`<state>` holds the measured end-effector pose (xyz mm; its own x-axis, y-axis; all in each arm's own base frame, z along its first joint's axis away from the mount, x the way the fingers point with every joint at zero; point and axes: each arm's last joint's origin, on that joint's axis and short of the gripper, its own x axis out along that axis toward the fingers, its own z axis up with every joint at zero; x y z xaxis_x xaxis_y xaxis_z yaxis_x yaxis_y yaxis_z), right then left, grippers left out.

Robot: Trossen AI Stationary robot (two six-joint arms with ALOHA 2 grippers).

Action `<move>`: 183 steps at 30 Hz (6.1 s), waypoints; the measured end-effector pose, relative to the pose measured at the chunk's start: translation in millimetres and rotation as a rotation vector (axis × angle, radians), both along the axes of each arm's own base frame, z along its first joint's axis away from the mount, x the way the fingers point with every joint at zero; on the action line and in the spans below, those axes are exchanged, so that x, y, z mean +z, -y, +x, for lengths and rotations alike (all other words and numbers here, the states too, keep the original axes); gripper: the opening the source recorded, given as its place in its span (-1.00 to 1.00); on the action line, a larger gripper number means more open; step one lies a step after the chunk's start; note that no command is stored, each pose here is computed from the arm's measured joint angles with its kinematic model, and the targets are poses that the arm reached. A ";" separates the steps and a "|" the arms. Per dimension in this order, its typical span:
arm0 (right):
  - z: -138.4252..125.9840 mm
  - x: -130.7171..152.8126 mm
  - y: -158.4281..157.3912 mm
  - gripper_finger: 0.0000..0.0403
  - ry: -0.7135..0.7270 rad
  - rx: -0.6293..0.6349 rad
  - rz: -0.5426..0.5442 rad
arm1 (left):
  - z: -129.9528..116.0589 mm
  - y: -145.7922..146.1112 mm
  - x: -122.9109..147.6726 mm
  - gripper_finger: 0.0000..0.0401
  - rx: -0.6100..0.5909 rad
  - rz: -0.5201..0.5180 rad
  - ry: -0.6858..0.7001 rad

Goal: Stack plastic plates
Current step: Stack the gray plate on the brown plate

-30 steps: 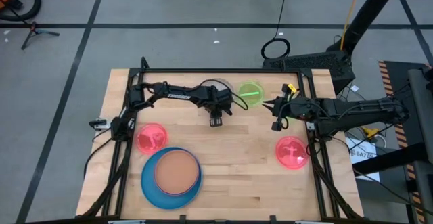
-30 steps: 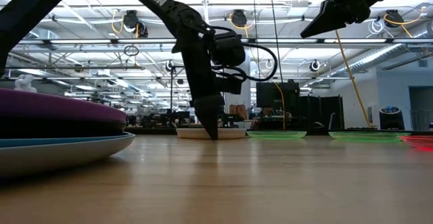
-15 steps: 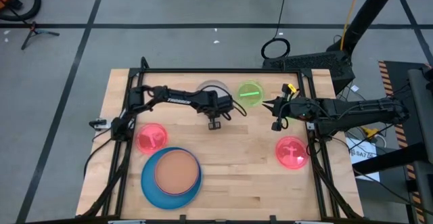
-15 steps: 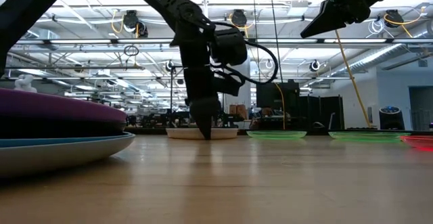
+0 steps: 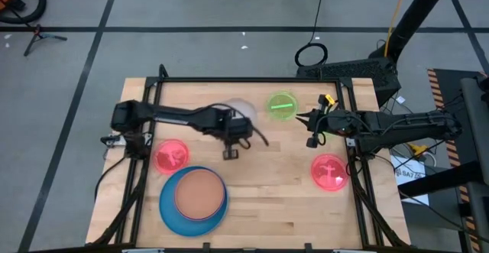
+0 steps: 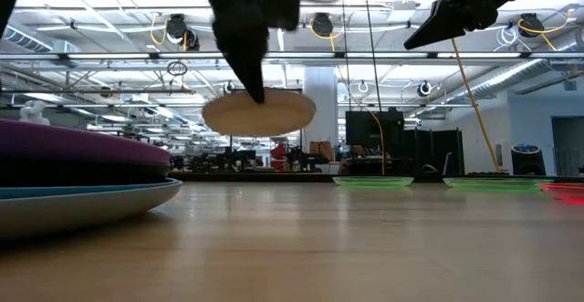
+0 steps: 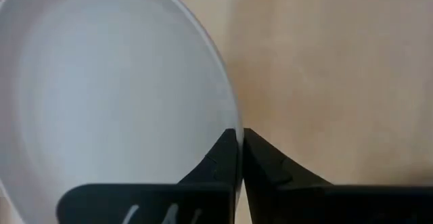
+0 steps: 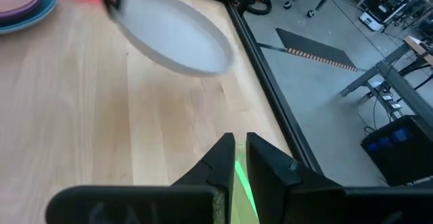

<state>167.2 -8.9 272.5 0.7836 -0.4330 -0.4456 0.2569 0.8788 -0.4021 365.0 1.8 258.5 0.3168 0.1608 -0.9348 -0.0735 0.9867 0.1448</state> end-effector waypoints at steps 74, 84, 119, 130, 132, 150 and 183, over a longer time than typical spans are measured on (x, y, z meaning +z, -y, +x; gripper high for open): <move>0.4 0.5 -0.1 -0.84 0.013 -0.004 0.013 | -85.5 171.1 31.5 -0.65 0.172 -0.385 -0.154; 0.4 0.5 -0.1 -0.84 0.013 -0.004 0.013 | -85.3 170.5 31.5 -0.39 0.142 -0.364 -0.146; 0.4 0.5 -0.1 -0.84 0.013 -0.003 0.011 | -29.2 52.5 30.1 -0.39 0.458 0.029 0.167; 0.2 0.3 0.0 -0.84 0.007 -0.001 0.006 | 11.1 42.2 -42.6 -0.39 0.640 0.053 0.072; 0.1 0.1 -0.1 -0.84 0.004 -0.001 0.007 | 18.8 37.3 -59.7 -0.39 0.636 0.008 0.019; 0.2 0.2 -0.1 -0.84 0.007 -0.002 0.010 | 28.0 17.9 -94.3 -0.39 0.685 -0.046 -0.094; 0.1 0.1 0.0 -0.84 0.006 -0.004 0.011 | 31.9 21.5 -102.7 -0.39 0.632 -0.048 -0.105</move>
